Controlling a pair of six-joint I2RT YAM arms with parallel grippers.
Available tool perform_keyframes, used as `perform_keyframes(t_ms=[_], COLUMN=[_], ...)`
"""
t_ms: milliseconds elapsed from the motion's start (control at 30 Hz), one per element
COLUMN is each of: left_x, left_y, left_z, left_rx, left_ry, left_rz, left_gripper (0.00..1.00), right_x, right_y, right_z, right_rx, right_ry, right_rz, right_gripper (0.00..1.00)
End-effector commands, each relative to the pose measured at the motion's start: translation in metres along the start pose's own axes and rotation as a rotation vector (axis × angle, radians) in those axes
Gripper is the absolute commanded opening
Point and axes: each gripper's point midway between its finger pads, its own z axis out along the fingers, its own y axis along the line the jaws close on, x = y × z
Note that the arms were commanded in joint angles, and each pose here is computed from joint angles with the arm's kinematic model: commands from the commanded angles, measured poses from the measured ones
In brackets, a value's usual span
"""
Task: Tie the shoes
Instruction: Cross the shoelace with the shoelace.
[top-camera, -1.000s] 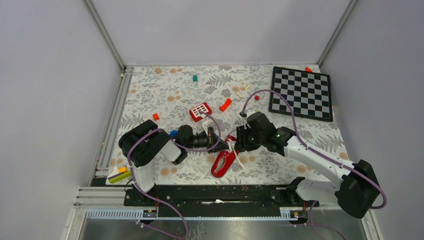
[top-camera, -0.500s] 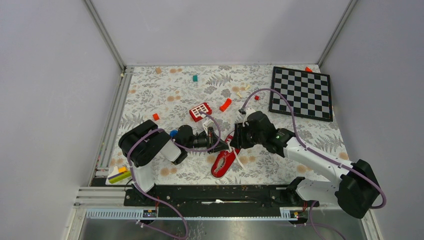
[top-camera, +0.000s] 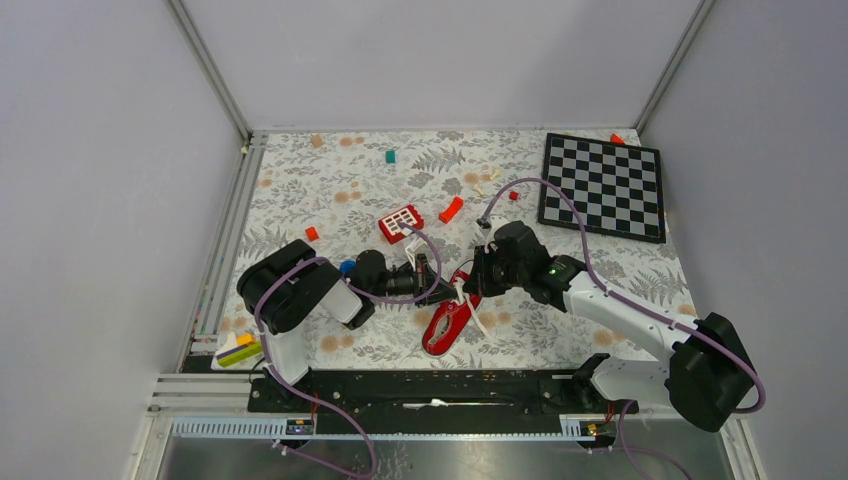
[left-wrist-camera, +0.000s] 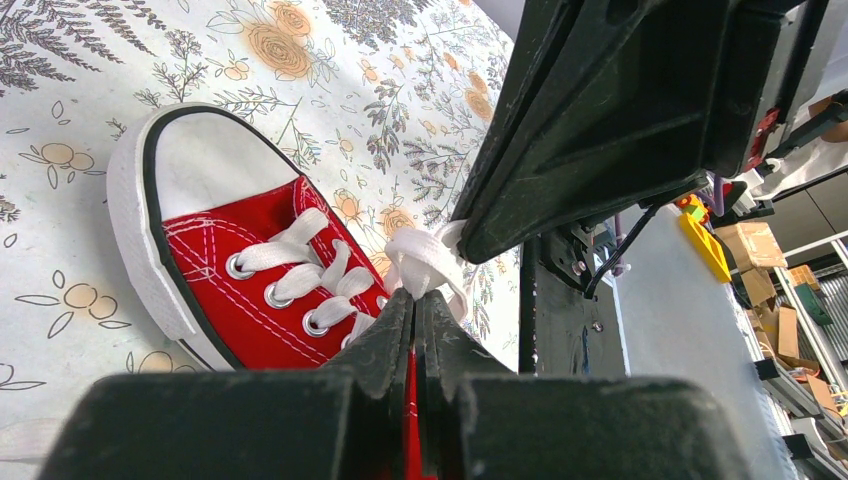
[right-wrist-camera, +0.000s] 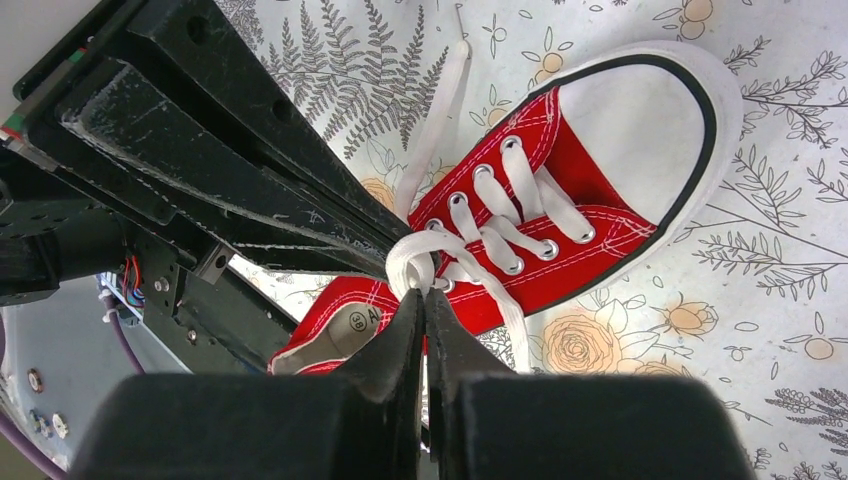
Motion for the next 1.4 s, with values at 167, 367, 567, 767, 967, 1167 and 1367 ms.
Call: perform_keyframes(t_ms=[167,367,567,767,967,1167,1367], left_x=[-0.020,-0.017,-0.013,-0.023,-0.056,-0.069,-0.069], left_y=[-0.010,-0.007,-0.003,-0.001,-0.016,-0.027,-0.039], left_z=[-0.007,-0.016,-0.019,-0.022,-0.014,0.000,0.010], left_rx=[0.003,-0.053,-0.093,-0.149,-0.123,-0.046,0.054], left_ry=[-0.084,-0.066,-0.028,-0.013,-0.044,-0.032,-0.038], left_rz=[0.105,0.121,0.112,0.152,0.225,0.258,0.231], left_gripper=[0.22,0.41,0.44,0.45,0.45,0.43,0.39], right_x=[-0.008,-0.009,-0.013,-0.014,-0.014,-0.014,-0.015], right_y=[0.012,0.010,0.012,0.007,0.006,0.007,0.009], right_z=[-0.005,-0.006,-0.007,-0.014,-0.016,-0.016,-0.017], right_rx=[-0.058,-0.040,-0.039,-0.005,0.006,-0.003,-0.025], right_ry=[-0.008,-0.005,-0.011,-0.013,0.001,0.003,0.008], right_rz=[-0.022,-0.033,-0.038,-0.059,-0.075,-0.073,-0.076], right_gripper=[0.00,0.00,0.00,0.00,0.00,0.00,0.00])
